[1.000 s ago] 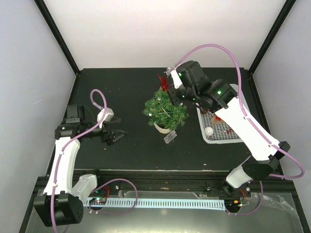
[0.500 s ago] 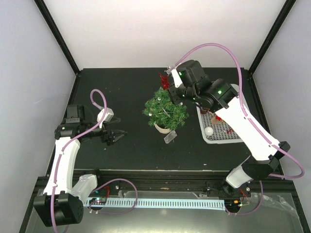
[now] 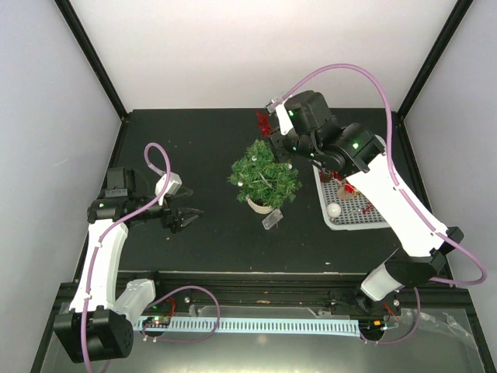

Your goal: Decorate the small christmas tree

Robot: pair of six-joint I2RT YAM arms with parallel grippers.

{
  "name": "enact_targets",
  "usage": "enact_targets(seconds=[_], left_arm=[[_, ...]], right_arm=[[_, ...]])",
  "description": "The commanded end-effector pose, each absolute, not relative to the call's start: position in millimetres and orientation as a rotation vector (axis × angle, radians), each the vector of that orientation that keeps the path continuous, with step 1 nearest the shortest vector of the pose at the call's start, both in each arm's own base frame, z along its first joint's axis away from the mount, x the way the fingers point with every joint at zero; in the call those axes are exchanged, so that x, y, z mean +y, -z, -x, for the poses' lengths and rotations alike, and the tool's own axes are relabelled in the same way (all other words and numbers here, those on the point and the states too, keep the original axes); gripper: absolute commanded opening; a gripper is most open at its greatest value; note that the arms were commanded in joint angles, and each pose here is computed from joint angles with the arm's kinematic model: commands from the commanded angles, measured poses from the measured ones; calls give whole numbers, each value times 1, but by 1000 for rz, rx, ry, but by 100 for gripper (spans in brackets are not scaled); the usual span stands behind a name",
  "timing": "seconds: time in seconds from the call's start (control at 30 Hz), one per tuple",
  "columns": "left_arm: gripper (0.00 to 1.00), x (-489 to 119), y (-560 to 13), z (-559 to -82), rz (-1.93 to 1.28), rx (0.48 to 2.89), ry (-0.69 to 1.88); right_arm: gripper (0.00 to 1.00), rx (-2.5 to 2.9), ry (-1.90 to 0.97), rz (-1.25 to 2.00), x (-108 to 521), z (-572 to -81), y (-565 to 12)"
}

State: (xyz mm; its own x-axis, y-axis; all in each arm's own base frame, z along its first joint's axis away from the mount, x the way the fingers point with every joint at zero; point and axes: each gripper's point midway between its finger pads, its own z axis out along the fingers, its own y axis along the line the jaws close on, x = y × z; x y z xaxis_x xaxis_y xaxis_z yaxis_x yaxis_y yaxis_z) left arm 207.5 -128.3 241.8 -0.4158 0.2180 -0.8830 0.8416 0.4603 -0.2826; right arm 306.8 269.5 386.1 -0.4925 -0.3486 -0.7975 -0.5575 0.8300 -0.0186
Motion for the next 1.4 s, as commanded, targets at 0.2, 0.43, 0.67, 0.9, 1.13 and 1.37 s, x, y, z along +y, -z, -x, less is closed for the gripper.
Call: enact_targets(seconds=[0.2,0.43,0.67,0.9,1.13,1.37], left_arm=[[99,-130,-249,-205,-909,1853,980],[99,-131,-249,-205,-909,1853,983],[99,-130,-249,-206,-907,1855,982],[99,-130,-249,-206,-908,1854,981],[99,-130,-249,-206,-907,1856,983],[99,-131,-249,-206,-909,1854,983]], right_arm=[[1,2128,-333,664,274,-304,-392],[1,2154,-328,686,275,-301,-382],[1,2182,-318,705,275,-300,-369],[1,2202,-311,712,277,-302,-359],[1,2224,-291,714,275,-302,-349],[1,2253,-286,727,276,-301,-335]])
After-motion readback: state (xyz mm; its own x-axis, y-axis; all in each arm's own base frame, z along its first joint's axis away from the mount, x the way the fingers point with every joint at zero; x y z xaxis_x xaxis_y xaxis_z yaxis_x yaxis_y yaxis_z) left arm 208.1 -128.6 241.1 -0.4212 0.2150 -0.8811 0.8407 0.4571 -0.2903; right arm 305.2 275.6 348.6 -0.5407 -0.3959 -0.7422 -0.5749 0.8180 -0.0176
